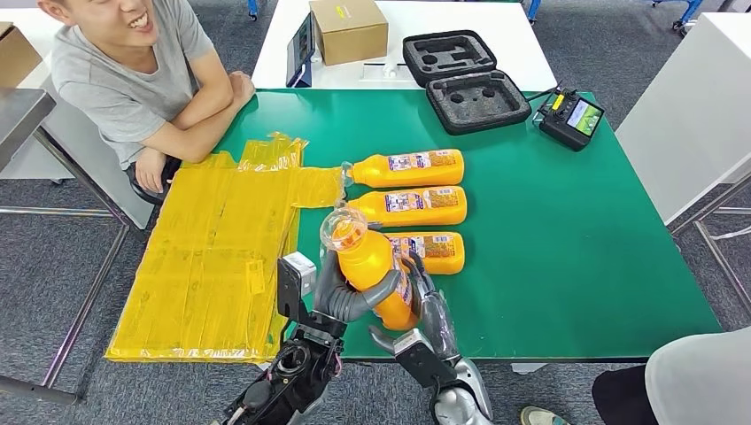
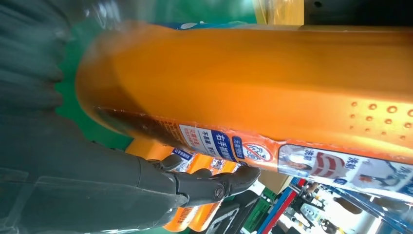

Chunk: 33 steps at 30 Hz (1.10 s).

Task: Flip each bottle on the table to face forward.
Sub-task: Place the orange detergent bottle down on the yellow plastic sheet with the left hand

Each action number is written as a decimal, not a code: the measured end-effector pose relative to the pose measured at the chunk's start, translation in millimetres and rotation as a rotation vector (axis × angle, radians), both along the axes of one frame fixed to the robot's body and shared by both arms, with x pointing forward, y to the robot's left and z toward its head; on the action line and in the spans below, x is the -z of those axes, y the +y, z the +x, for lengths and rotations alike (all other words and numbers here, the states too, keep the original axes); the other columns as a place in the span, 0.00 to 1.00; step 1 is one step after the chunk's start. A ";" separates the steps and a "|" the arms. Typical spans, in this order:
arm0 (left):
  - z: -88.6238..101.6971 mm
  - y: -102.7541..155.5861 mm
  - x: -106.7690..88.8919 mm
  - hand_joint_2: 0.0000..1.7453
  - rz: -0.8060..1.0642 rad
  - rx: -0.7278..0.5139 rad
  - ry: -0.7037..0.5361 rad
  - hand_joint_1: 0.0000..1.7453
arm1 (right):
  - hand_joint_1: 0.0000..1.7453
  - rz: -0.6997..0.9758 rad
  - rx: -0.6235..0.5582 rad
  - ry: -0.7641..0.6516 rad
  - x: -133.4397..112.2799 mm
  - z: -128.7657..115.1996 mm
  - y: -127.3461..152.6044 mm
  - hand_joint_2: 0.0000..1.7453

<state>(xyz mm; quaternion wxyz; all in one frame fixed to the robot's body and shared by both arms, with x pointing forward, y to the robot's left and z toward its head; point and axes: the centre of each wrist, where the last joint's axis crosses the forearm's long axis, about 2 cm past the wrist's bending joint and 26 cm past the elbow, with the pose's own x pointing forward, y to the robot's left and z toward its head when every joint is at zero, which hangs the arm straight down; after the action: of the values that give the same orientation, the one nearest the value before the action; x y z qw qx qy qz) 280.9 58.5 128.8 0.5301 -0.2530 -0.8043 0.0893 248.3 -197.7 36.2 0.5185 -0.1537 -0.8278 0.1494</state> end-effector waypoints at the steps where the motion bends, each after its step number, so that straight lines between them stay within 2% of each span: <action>1: 0.2 0.9 0.4 1.00 0.008 -0.007 -0.005 1.00 | 0.00 0.002 0.000 0.000 -0.1 -0.1 0.2 1.00; 11: 10.3 33.3 -1.6 1.00 0.171 -0.189 -0.119 1.00 | 0.00 0.039 0.017 0.018 2.7 -5.3 -2.4 1.00; 17: 16.4 72.7 -21.9 1.00 0.414 -0.502 -0.340 1.00 | 0.00 0.059 0.019 0.030 5.4 -10.5 -1.4 1.00; 19: 17.4 84.3 -27.1 1.00 0.449 -0.572 -0.385 1.00 | 0.00 0.060 0.013 0.033 6.0 -12.1 -0.5 1.00; 24: 17.0 100.9 -33.5 1.00 0.536 -0.672 -0.474 1.00 | 0.00 0.064 0.001 0.034 6.2 -13.5 2.1 1.00; 33: 18.7 129.1 -38.1 1.00 0.915 -0.830 -0.705 1.00 | 0.00 0.069 -0.024 0.037 6.0 -14.5 6.3 1.00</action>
<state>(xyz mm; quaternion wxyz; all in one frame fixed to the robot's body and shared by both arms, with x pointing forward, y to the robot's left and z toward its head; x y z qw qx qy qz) 299.7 187.6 166.9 0.2136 0.3083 -0.9148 -0.1503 233.7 -191.4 30.2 0.5370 -0.1231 -0.8244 0.1296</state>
